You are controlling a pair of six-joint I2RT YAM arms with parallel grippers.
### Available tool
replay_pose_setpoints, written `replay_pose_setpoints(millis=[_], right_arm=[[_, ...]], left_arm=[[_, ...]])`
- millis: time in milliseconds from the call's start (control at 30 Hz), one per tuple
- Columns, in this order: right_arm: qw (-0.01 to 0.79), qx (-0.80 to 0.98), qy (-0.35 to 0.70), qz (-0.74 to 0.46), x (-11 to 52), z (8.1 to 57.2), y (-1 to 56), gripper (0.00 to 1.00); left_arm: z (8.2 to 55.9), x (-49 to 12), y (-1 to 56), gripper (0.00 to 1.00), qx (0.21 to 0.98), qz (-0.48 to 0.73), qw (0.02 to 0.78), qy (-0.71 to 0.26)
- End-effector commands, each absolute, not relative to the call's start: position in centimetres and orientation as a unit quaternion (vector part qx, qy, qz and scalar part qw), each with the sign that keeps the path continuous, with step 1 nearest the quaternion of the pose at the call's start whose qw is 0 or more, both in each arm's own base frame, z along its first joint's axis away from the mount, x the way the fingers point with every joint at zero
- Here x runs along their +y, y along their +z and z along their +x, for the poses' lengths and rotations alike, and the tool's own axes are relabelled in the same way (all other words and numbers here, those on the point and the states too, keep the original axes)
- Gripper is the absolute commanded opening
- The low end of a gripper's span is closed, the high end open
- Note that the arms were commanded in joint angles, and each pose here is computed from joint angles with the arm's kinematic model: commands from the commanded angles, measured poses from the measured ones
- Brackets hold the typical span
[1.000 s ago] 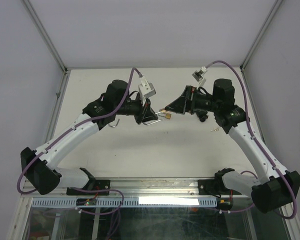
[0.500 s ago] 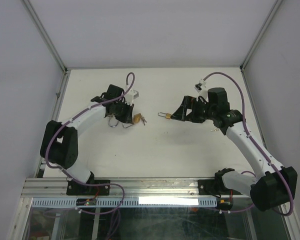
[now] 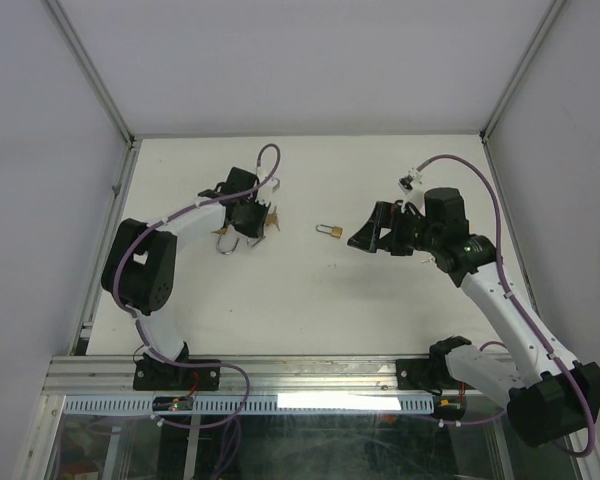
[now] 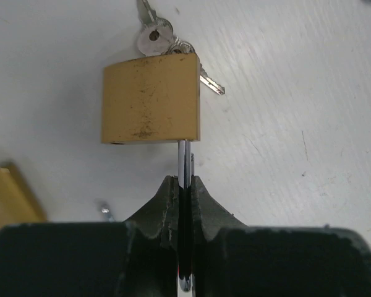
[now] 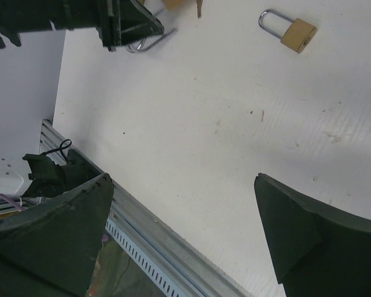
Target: Unlock with the key
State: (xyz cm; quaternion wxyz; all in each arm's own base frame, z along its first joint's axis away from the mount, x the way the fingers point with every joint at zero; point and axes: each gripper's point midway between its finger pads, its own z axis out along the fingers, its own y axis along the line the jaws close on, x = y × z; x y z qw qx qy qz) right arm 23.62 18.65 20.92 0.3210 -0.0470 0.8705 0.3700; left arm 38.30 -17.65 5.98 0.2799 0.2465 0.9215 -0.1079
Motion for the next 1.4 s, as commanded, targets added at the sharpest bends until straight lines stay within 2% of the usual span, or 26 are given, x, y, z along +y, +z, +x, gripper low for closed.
replay_pose_setpoints(millis=[0, 167, 300, 333, 400, 567, 633, 700, 800, 900, 1000, 1067, 1133, 1200, 1367], right_arm=[[0.353, 0.857, 0.375, -0.037, 18.3, 23.7, 22.2, 1.0], [0.352, 0.857, 0.376, -0.033, 18.2, 23.5, 22.2, 1.0], [0.354, 0.853, 0.381, -0.038, 18.4, 23.6, 22.8, 1.0], [0.356, 0.851, 0.383, -0.04, 18.5, 23.6, 23.1, 1.0], [0.362, 0.847, 0.388, -0.044, 18.6, 23.6, 23.9, 1.0], [0.368, 0.858, 0.359, -0.022, 17.6, 24.0, 23.5, 1.0], [0.359, 0.874, 0.326, -0.001, 16.7, 24.4, 22.6, 1.0], [0.346, 0.893, 0.288, 0.022, 15.6, 24.9, 21.7, 1.0], [0.33, 0.918, 0.213, 0.06, 13.4, 25.7, 20.8, 1.0], [0.31, 0.934, 0.173, 0.028, 12.9, 26.9, 20.4, 0.97], [0.266, 0.951, 0.155, -0.036, 13.7, 28.7, 19.9, 0.93], [0.229, 0.966, 0.112, -0.038, 12.7, 29.5, 19.0, 0.92], [0.23, 0.969, 0.093, -0.021, 11.8, 30.3, 18.8, 0.95], [0.229, 0.97, 0.08, 0.026, 9.6, 31.1, 18.5, 0.99], [0.194, 0.966, 0.005, 0.171, 0.7, 31.2, 15.0, 0.98]], left_arm=[[32.5, -20.3, 2.4, 0.0, 0.944, 0.206, 0.201, -0.162], [29.3, -22.0, 2.4, 0.0, 0.942, 0.221, 0.18, -0.179], [27.9, -21.2, 0.9, 0.0, 0.956, 0.146, 0.125, -0.221], [27.9, -20.7, 0.7, 0.06, 0.959, 0.12, 0.116, -0.23], [27.9, -19.6, 0.2, 0.42, 0.966, 0.085, 0.1, -0.224], [28.6, -17.2, 0.6, 0.81, 0.979, 0.059, 0.115, -0.16], [28.8, -16.8, 1.5, 0.91, 0.979, 0.053, 0.125, -0.15], [29.3, -17.1, 3.3, 0.94, 0.975, 0.055, 0.144, -0.159], [30.5, -19.3, 7.4, 0.94, 0.952, 0.091, 0.191, -0.222], [30.6, -23.4, 12.9, 0.93, 0.874, 0.243, 0.257, -0.333], [29.8, -25.3, 16.1, 0.94, 0.785, 0.386, 0.301, -0.381], [29.6, -26.0, 17.6, 0.96, 0.731, 0.462, 0.333, -0.376], [29.4, -26.8, 17.7, 0.99, 0.655, 0.571, 0.365, -0.334], [29.7, -27.8, 16.4, 0.99, 0.609, 0.643, 0.362, -0.291], [31.9, -31.0, 15.8, 0.99, 0.575, 0.678, 0.345, -0.301]])
